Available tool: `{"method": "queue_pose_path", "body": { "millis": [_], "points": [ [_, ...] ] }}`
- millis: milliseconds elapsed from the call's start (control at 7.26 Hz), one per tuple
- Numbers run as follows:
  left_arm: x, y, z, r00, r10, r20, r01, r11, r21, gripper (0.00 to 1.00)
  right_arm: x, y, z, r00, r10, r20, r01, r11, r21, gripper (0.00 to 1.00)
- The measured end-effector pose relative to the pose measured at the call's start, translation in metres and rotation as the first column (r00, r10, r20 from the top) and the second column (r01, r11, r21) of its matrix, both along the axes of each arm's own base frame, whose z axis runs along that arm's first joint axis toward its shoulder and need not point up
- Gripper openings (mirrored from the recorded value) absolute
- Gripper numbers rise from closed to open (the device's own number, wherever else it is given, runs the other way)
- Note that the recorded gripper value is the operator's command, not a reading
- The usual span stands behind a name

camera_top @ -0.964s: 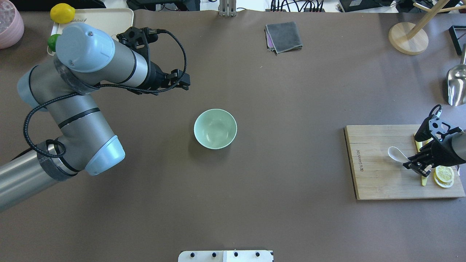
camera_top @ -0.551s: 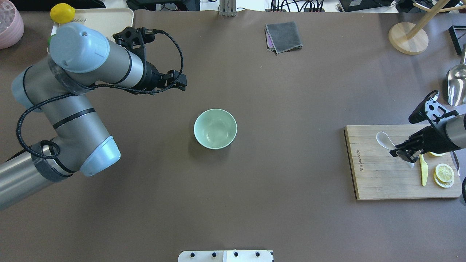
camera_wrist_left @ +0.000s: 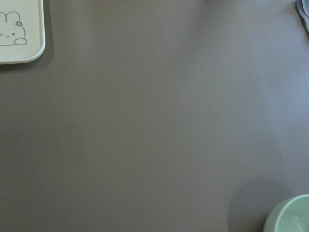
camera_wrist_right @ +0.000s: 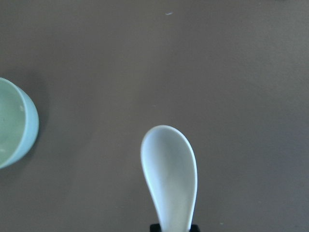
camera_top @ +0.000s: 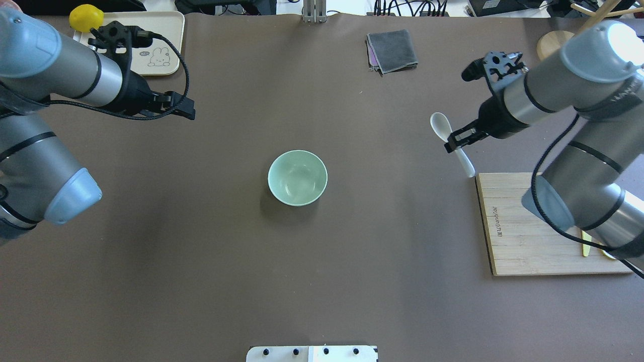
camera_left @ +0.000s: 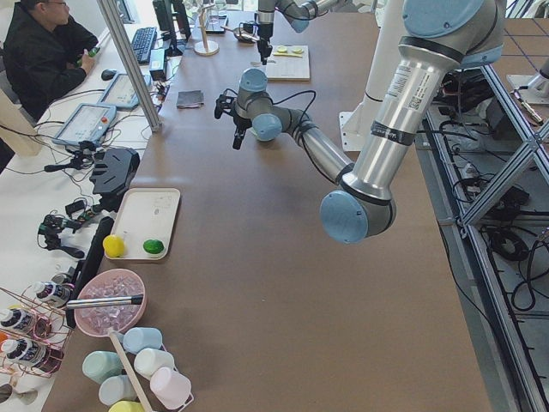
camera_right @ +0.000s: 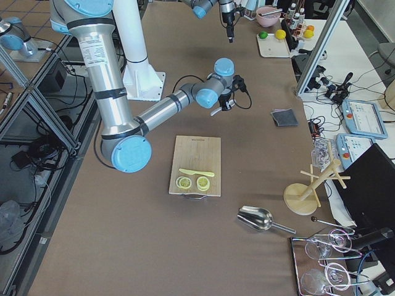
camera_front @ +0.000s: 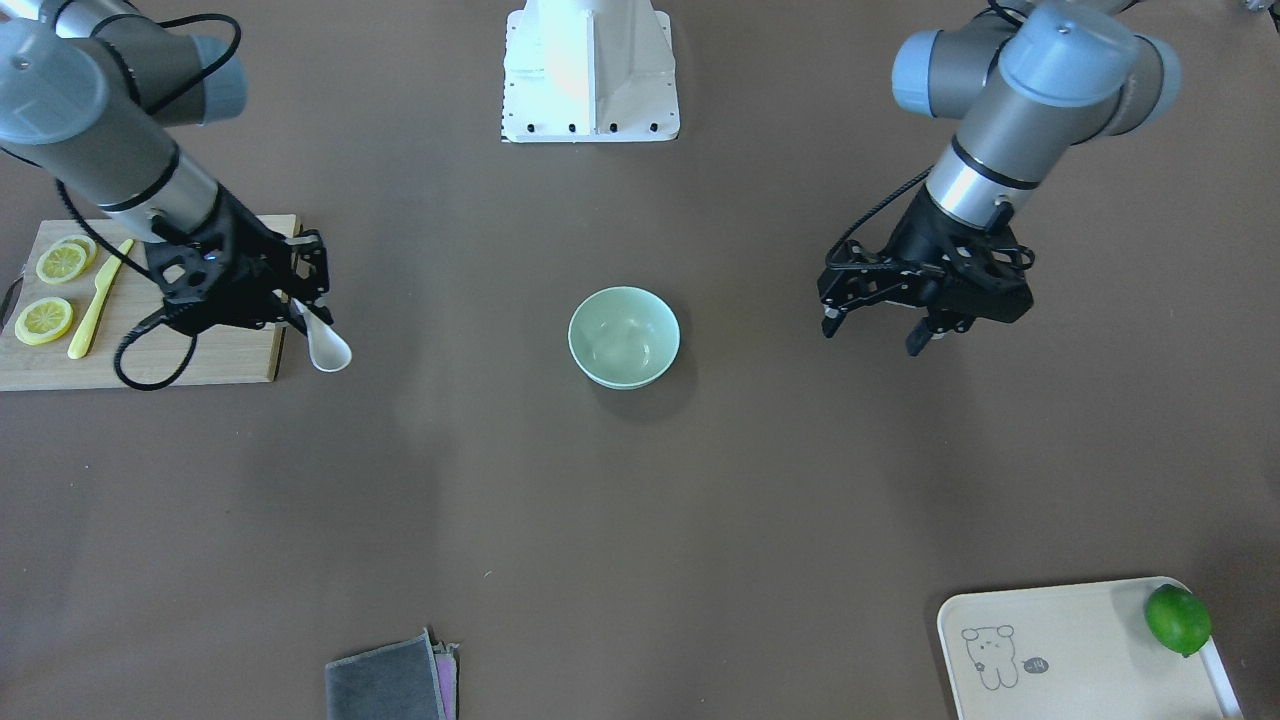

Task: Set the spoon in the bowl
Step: 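Carry the white spoon over the bowl with the right gripper while the left arm withdraws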

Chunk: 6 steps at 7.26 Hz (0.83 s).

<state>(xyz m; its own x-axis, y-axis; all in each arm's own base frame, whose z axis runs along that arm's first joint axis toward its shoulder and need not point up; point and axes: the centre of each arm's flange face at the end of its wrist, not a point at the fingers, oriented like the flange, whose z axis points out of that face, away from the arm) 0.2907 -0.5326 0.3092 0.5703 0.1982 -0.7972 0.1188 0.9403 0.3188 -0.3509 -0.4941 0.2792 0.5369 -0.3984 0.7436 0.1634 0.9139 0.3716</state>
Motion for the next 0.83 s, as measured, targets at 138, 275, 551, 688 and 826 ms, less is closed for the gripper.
{"method": "queue_pose_path", "body": {
  "millis": [138,275,551,688,826],
  "points": [
    [-0.038,-0.016,0.021,0.999,0.029,0.017,-0.029,0.999,0.019,0.98,-0.036,0.011,-0.038,1.000,0.011,-0.028,-0.012,1.000,-0.025,0.00],
    [-0.072,-0.031,0.040,0.998,0.050,0.027,-0.051,0.998,0.031,0.98,-0.069,0.026,-0.065,0.999,0.017,-0.041,-0.019,0.999,-0.049,0.00],
    [-0.108,-0.047,0.063,0.997,0.072,0.031,-0.073,0.997,0.039,0.98,-0.118,0.046,-0.100,0.998,0.032,-0.048,-0.035,0.996,-0.079,0.00],
    [-0.114,-0.050,0.067,0.997,0.073,0.032,-0.074,0.997,0.037,0.98,-0.141,0.048,-0.111,0.997,0.040,-0.061,-0.045,0.996,-0.080,0.00],
    [-0.119,-0.052,0.071,0.997,0.069,0.034,-0.070,0.997,0.031,0.98,-0.161,0.044,-0.121,0.996,0.046,-0.073,-0.052,0.996,-0.078,0.00]
  ]
}}
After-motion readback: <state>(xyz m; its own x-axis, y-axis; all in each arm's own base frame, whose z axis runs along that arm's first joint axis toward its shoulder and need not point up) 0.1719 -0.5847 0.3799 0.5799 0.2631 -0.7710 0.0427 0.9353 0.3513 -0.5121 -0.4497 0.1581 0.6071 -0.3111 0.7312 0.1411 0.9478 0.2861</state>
